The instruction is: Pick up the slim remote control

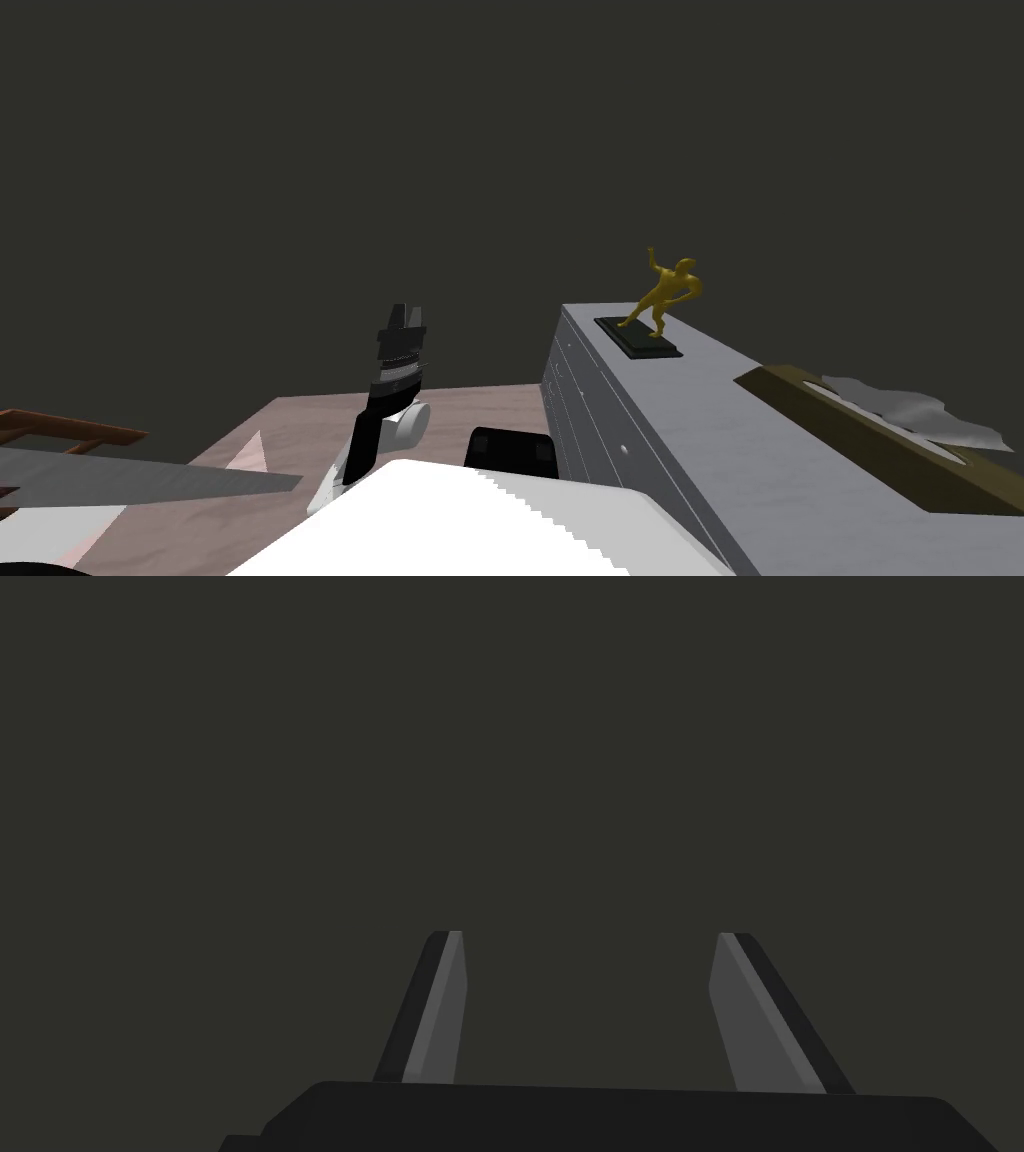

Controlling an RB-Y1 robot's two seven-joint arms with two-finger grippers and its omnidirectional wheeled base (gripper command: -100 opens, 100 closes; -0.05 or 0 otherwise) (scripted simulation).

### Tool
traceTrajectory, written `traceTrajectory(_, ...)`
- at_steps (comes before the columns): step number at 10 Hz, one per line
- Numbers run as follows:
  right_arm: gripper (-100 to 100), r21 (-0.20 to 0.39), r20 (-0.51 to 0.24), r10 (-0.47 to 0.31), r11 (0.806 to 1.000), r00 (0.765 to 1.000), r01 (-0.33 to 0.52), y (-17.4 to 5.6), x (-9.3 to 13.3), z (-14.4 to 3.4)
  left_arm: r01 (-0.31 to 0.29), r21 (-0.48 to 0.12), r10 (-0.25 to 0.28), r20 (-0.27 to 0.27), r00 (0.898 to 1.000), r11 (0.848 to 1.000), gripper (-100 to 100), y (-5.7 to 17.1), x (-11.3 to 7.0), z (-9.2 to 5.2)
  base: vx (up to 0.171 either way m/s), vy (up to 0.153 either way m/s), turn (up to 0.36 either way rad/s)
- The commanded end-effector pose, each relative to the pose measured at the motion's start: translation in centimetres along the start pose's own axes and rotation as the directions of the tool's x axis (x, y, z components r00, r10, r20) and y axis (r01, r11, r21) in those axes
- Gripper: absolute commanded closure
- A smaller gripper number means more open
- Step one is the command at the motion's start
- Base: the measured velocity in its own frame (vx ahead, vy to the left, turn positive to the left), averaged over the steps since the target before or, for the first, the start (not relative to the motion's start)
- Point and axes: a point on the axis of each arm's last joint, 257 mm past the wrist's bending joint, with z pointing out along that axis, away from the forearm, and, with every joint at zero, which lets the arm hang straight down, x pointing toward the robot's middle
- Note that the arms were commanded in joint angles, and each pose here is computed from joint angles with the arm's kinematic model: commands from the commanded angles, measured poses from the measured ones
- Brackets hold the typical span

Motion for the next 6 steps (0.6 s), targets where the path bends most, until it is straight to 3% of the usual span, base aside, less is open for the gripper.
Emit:
traceTrajectory(1,100,-0.002,0.0,0.012,1.0,1.0,-0.012,-0.9,0.0,-0.3,0.0,0.0,0.0,0.0,1.0,1.0,0,0.0,0.0,0.0,-0.069,0.003,0.042)
traceTrajectory(4,100,-0.007,-0.002,0.019,1.0,1.0,-0.019,-2.6,-0.2,-0.8,0.0,0.0,0.0,0.0,1.0,1.0,0,0.0,0.0,0.0,-0.09,0.006,0.057)
traceTrajectory(6,100,-0.007,-0.002,0.022,1.0,1.0,-0.022,-2.5,-0.2,-0.8,0.0,0.0,0.0,0.0,1.0,1.0,0,0.0,0.0,0.0,-0.043,0.004,0.019)
